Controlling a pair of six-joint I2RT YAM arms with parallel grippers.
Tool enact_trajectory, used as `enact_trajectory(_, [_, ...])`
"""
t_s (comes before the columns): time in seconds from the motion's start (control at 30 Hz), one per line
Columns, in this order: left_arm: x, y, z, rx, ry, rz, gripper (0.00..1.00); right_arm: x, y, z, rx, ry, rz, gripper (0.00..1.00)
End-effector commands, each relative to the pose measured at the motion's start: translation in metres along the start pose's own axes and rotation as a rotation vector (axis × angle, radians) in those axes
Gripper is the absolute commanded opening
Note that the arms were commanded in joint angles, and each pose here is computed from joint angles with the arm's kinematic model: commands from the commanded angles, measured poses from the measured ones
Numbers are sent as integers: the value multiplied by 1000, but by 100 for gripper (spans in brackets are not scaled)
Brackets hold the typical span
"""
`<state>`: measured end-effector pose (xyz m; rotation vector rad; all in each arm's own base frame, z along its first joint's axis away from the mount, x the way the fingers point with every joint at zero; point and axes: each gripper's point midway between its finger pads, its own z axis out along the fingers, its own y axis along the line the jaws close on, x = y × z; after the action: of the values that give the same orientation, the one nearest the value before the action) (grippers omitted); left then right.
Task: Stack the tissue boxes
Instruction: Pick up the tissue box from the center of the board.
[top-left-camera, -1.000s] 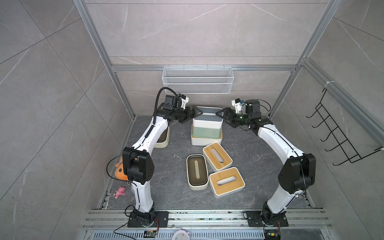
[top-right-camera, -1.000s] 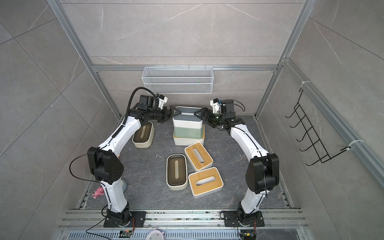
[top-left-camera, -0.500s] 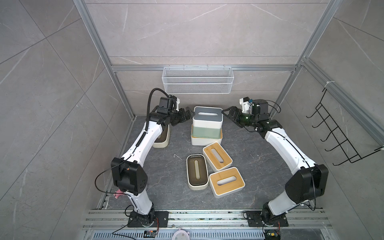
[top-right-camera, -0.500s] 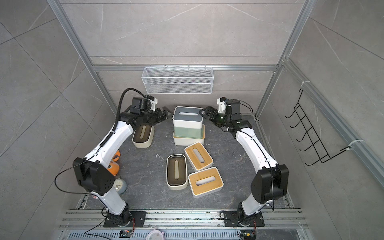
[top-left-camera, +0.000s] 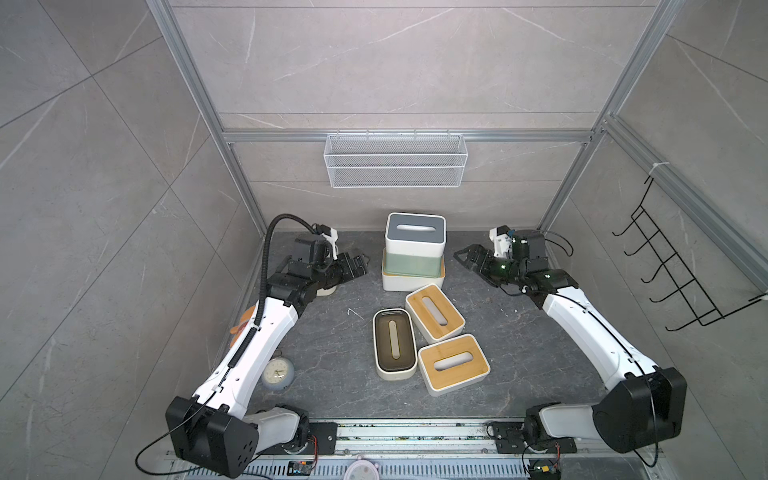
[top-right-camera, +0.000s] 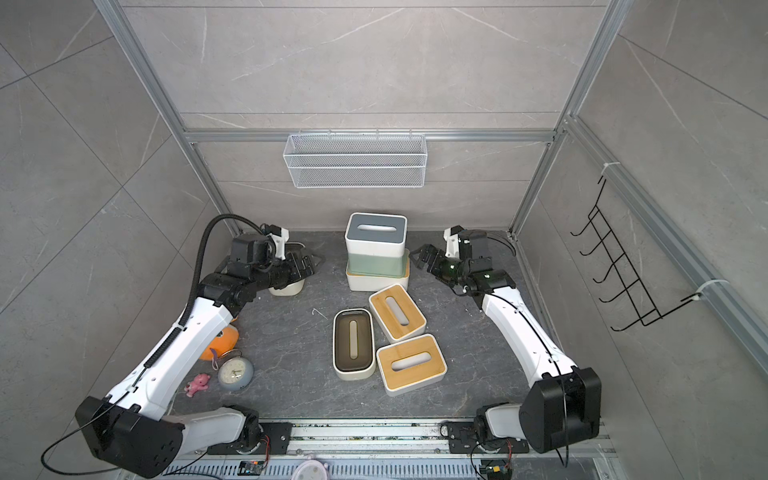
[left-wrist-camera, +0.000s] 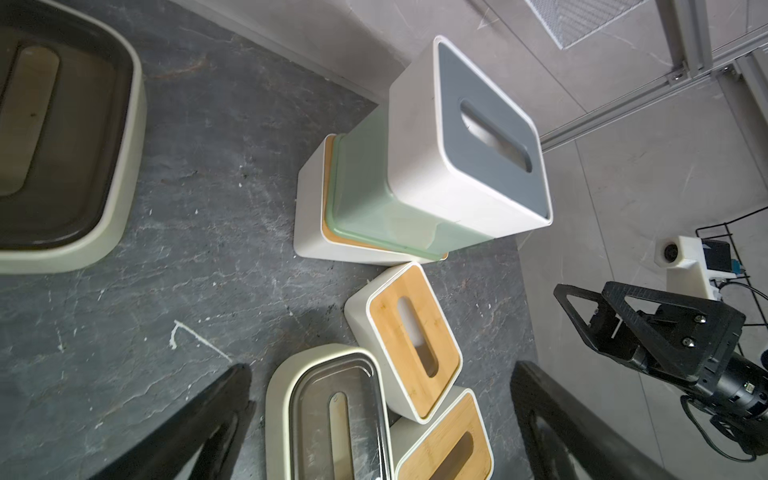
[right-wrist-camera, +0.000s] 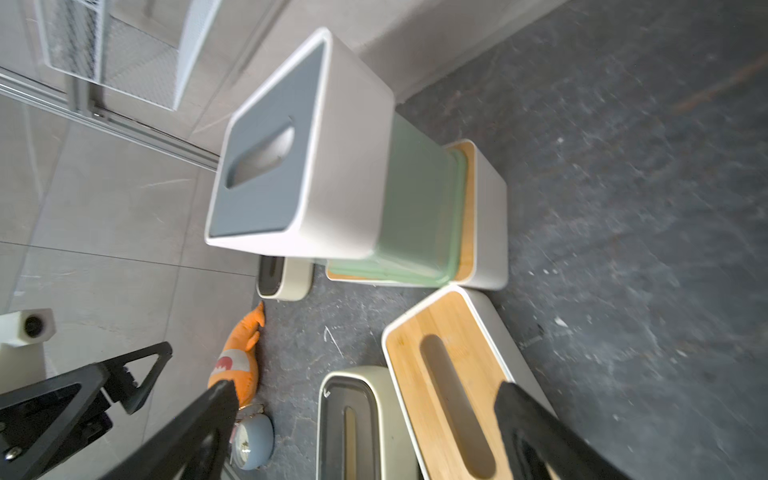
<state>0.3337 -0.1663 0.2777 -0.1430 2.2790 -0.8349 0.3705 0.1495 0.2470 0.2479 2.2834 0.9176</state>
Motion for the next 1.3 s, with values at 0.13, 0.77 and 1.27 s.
enact_trajectory(0.13, [40,9,-16,38,53,21,100,80,-67,-30,215,97,60,96])
enact_trajectory(0.77, [74,34,-13,-4,116,55,100,215,-130,-53,513,237,167,90])
enact_trajectory(1.27, [77,36,-14,-4,115,58,100,251,-143,-46,674,257,367,90])
